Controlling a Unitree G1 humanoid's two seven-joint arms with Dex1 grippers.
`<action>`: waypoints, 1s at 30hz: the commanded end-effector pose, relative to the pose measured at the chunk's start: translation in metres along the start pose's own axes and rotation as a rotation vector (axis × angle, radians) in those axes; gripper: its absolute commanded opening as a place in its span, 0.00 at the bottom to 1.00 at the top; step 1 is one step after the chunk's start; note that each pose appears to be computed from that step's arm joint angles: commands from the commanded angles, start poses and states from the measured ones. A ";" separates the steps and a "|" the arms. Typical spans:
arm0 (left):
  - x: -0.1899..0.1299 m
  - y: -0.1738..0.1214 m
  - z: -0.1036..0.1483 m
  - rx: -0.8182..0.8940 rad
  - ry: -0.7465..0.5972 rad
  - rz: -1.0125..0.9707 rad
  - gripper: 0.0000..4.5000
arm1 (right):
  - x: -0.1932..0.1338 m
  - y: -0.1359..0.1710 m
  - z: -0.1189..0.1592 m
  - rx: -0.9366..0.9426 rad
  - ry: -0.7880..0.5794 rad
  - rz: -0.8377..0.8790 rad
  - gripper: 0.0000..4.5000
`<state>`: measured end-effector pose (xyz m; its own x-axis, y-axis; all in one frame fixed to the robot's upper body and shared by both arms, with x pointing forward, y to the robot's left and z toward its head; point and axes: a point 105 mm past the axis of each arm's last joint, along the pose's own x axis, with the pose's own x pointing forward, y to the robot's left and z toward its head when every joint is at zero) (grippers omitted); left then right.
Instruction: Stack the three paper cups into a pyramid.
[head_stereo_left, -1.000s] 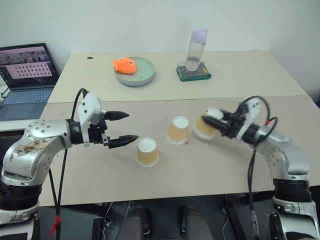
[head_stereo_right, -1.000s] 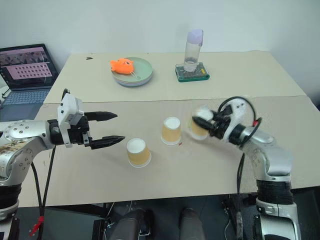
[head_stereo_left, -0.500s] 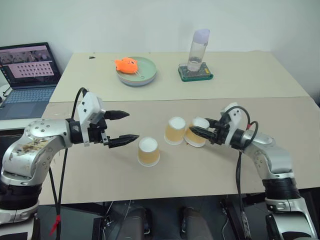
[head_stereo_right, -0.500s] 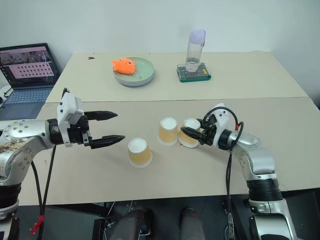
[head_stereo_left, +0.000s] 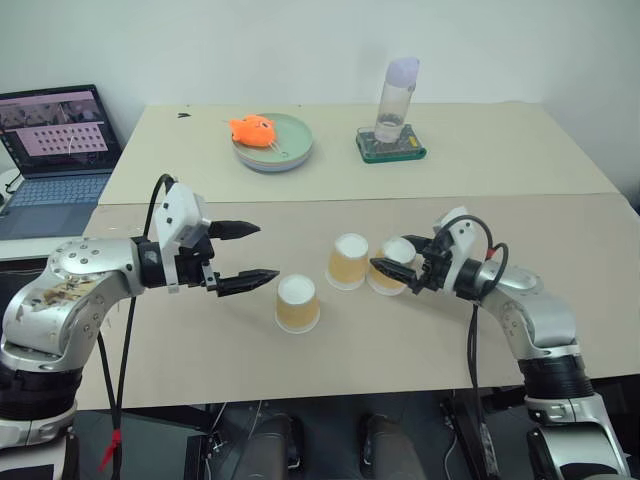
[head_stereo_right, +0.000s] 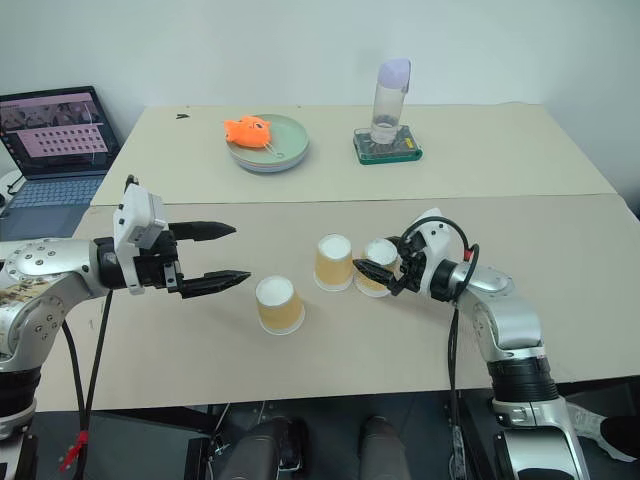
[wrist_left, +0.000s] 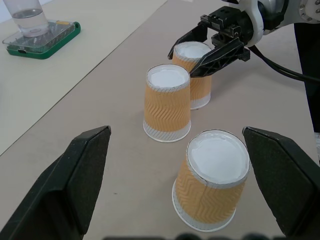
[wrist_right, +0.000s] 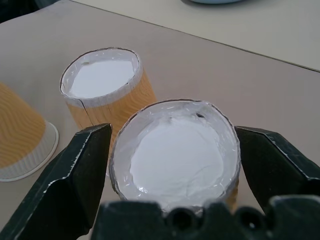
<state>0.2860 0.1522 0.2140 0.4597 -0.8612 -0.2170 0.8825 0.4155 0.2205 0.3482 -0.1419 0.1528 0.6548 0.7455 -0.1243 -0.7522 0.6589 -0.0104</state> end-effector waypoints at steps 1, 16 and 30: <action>-0.004 0.002 0.010 0.045 -0.015 0.015 1.00 | -0.011 -0.002 0.035 -0.072 -0.082 -0.002 1.00; -0.008 -0.011 0.002 0.031 0.004 -0.009 1.00 | -0.061 0.048 0.090 -0.306 -0.062 0.264 1.00; -0.009 -0.049 -0.034 -0.025 0.059 -0.036 1.00 | -0.091 0.026 0.046 -0.367 0.234 0.422 1.00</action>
<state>0.2452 0.1547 0.1698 0.4328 -0.8532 -0.2911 0.9015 0.4115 0.1343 0.2724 -0.1903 0.1982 0.2905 0.8567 -0.4261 -0.9539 0.2244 -0.1992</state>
